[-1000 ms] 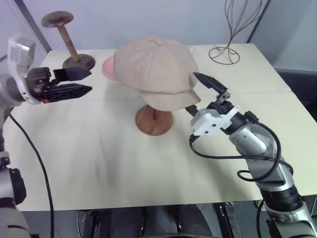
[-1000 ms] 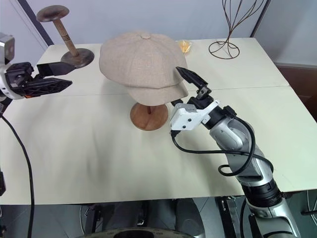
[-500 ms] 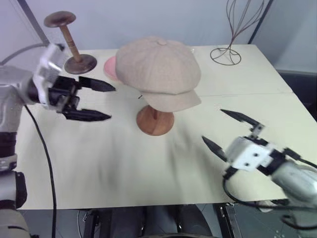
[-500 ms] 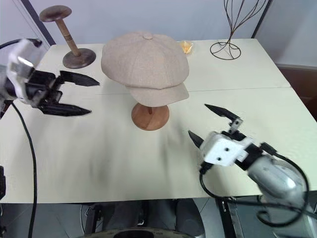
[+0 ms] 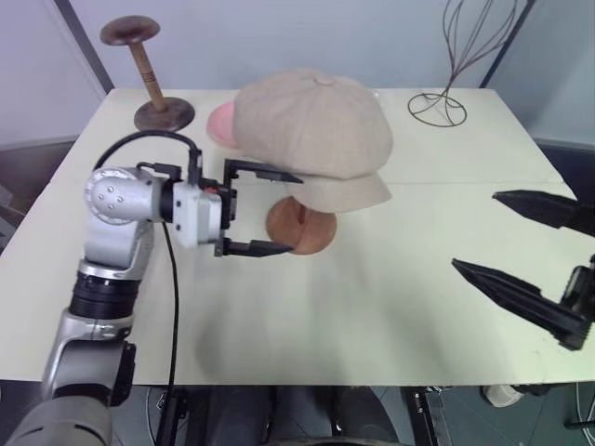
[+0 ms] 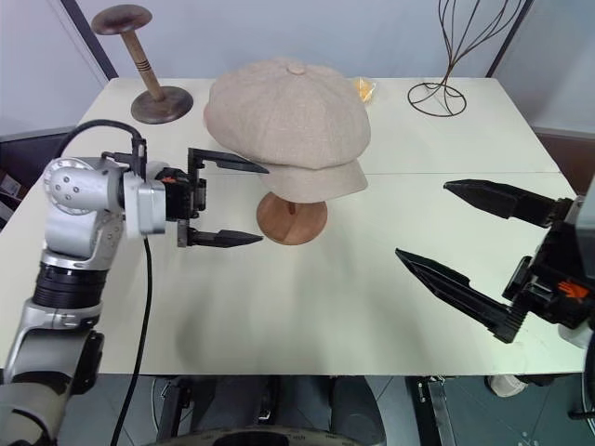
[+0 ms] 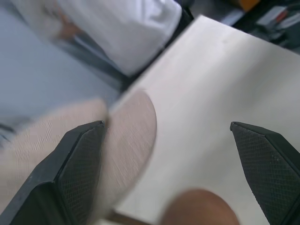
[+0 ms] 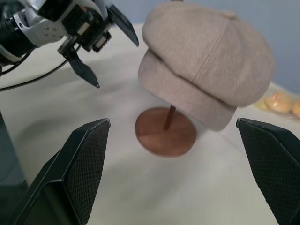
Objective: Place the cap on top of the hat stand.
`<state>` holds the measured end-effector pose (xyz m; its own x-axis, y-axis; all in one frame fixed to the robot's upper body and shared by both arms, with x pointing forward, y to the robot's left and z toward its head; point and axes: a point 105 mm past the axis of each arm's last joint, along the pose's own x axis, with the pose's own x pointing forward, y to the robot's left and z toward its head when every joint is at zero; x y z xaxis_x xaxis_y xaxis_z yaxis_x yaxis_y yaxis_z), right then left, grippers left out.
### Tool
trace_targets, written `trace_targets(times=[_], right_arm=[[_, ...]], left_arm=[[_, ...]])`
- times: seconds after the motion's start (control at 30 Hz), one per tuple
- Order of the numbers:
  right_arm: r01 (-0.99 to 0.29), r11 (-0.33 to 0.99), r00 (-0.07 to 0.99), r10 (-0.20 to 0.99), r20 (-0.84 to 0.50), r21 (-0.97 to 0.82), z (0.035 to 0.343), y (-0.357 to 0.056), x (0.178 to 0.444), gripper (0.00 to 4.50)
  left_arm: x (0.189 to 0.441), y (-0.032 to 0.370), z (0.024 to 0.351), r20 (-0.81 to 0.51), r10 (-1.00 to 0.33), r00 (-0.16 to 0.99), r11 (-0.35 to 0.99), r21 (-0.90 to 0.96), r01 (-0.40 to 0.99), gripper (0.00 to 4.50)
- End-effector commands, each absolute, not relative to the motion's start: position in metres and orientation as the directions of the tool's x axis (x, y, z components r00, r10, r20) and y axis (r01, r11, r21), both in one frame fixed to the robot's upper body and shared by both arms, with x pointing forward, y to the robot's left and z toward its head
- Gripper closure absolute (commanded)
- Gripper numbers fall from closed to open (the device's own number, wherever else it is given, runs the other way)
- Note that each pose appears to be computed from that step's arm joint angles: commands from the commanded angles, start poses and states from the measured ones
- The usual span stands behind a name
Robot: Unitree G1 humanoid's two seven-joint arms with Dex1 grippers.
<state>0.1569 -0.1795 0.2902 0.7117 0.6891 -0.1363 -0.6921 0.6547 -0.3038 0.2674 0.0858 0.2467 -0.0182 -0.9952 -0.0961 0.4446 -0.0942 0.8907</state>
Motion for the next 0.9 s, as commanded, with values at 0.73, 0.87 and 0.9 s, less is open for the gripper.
trace_targets(times=[0.73,0.87,0.9], right_arm=[[-0.657,0.686,0.746,0.652,-0.136,-0.313,0.324,-0.184,0.137,0.00],[-0.656,0.686,0.746,0.652,-0.135,-0.316,0.325,-0.184,0.137,0.00],[-0.655,0.686,0.747,0.651,-0.134,-0.316,0.326,-0.184,0.137,0.00]], left_arm=[[0.293,0.035,0.225,0.151,-0.979,0.134,0.133,0.982,-0.131,1.30],[0.296,0.039,0.223,0.161,-0.973,0.167,0.137,0.979,-0.150,3.43],[0.297,0.039,0.224,0.172,-0.970,0.173,0.146,0.977,-0.155,3.95]])
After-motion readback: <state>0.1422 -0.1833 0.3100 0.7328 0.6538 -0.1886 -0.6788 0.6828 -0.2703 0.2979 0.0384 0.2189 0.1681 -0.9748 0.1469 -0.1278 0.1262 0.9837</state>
